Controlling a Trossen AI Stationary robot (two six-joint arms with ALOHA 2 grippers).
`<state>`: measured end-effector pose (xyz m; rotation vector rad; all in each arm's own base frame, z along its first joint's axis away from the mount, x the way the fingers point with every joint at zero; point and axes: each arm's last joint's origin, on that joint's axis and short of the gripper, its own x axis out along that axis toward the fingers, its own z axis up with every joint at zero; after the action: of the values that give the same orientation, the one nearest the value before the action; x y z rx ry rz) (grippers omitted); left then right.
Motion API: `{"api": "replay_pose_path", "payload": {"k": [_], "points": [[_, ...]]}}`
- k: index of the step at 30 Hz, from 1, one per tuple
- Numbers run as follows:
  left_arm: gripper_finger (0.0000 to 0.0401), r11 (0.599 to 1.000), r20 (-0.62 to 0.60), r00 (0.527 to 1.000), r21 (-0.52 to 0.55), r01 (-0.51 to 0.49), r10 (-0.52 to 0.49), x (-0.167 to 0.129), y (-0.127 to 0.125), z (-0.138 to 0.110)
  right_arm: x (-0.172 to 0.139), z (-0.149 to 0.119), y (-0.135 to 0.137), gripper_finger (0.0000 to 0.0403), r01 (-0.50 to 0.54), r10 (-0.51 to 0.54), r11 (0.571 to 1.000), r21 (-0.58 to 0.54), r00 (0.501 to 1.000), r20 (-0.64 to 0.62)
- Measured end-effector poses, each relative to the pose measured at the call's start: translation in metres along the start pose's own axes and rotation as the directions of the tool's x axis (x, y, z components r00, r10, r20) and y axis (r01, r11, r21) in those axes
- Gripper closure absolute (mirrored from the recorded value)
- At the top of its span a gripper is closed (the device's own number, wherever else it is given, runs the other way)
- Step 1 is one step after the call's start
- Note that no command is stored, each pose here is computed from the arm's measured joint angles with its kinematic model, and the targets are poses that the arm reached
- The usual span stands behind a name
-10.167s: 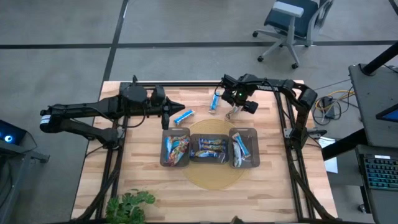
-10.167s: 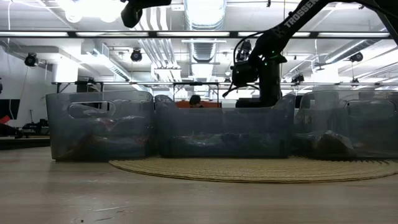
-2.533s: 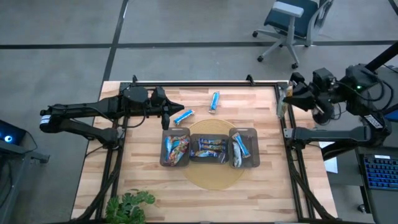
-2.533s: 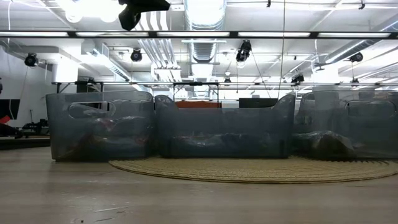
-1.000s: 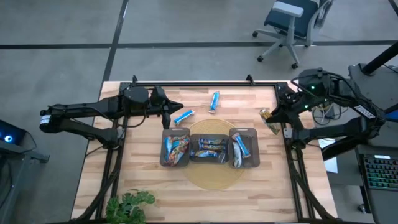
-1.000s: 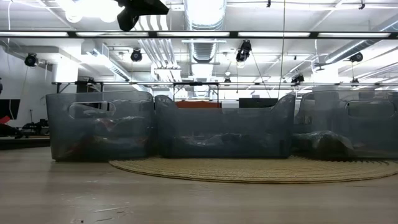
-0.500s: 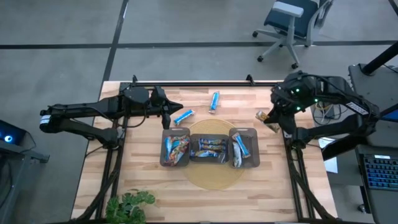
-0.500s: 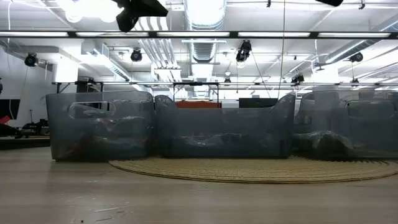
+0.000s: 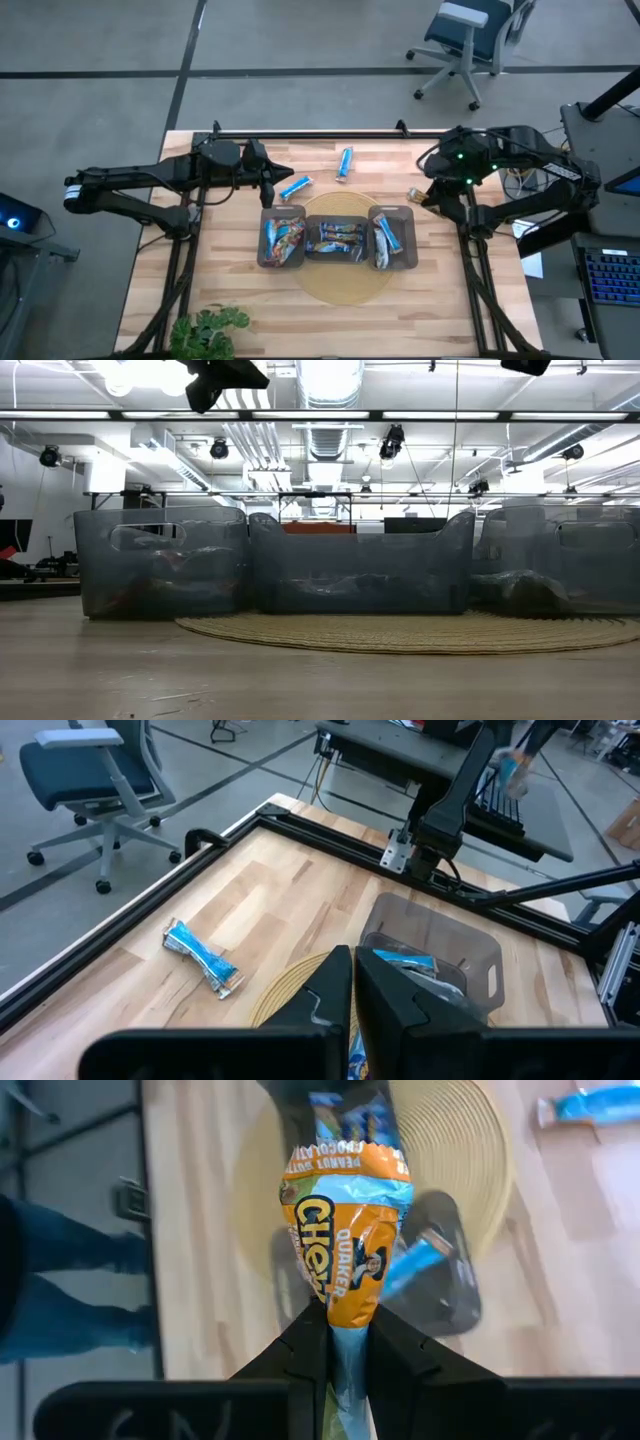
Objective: Pick and place Granola Bars by type
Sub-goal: Put the orange granola bar into the right black bin
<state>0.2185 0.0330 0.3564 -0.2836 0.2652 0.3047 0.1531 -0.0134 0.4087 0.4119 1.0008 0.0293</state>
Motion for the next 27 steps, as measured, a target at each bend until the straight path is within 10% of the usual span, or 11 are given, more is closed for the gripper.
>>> {"api": "replay_pose_path", "payload": {"k": [27], "points": [[0.0401,1.0,0.0,1.0,0.0,0.0,0.0,0.0,0.0,0.0,0.098,0.022,0.002,0.036,0.148,-0.187,0.977,-0.152,0.941,-0.281]]}}
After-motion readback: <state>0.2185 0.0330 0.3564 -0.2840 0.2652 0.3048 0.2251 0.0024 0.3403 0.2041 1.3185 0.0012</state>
